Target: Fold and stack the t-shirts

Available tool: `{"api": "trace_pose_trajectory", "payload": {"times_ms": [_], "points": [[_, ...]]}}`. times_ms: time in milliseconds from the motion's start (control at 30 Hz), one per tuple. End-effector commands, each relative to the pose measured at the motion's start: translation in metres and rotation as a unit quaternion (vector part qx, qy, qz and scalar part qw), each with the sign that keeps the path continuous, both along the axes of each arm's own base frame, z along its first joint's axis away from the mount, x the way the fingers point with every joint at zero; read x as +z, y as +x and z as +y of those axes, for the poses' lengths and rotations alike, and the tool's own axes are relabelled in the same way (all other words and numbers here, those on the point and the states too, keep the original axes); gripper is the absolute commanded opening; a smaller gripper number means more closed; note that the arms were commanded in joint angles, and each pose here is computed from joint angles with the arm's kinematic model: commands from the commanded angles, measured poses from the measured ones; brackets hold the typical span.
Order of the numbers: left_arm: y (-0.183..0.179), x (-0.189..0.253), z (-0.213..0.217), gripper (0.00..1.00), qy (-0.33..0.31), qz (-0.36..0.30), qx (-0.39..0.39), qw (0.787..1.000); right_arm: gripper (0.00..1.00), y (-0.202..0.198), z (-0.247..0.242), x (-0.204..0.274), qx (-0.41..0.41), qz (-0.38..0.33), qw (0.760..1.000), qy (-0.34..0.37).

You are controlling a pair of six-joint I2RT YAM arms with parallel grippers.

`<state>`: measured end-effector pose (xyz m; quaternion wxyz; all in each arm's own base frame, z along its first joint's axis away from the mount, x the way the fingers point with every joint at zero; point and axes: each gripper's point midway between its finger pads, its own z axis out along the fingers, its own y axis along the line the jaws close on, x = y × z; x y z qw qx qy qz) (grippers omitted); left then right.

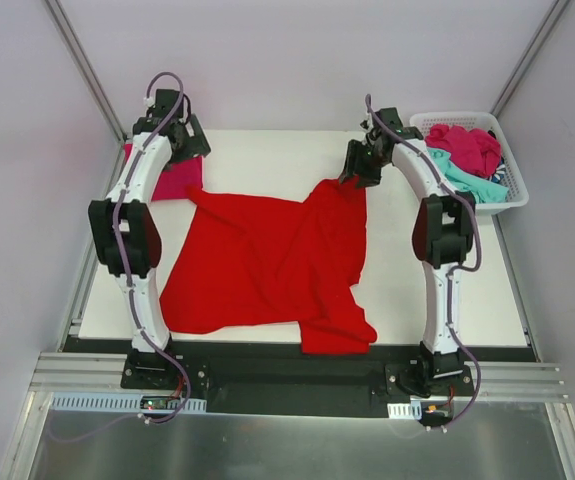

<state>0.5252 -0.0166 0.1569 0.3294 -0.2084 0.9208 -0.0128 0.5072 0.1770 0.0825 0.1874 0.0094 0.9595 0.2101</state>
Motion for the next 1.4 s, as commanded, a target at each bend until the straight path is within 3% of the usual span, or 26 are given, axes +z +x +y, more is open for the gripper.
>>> {"api": "trace_pose_trajectory", "payload": {"times_ms": [0, 233, 433, 800, 1133, 1367], "points": [[-0.040, 0.081, -0.022, 0.99, 0.002, -0.065, -0.021, 0.998, 0.55, -0.028, 0.009, 0.118, 0.040, -0.121, 0.992, -0.004], [-0.098, 0.100, -0.066, 0.99, 0.016, -0.079, -0.061, 0.995, 0.55, -0.094, 0.007, 0.128, 0.057, -0.098, 0.993, -0.038], [-0.137, 0.059, -0.080, 0.99, 0.000, -0.025, -0.070, 0.997, 0.53, -0.154, 0.009, 0.073, 0.067, -0.028, 0.996, -0.056], [-0.205, 0.010, -0.079, 0.99, 0.007, 0.056, -0.070, 0.996, 0.50, -0.228, 0.034, 0.022, 0.110, 0.033, 0.988, -0.099], [-0.210, 0.000, -0.074, 0.99, 0.025, 0.073, -0.061, 0.995, 0.50, -0.238, 0.030, -0.017, 0.116, 0.084, 0.981, -0.129], [-0.190, 0.007, -0.066, 0.99, 0.062, 0.069, -0.048, 0.995, 0.48, -0.168, 0.012, -0.008, 0.065, 0.025, 0.977, -0.204]]}}
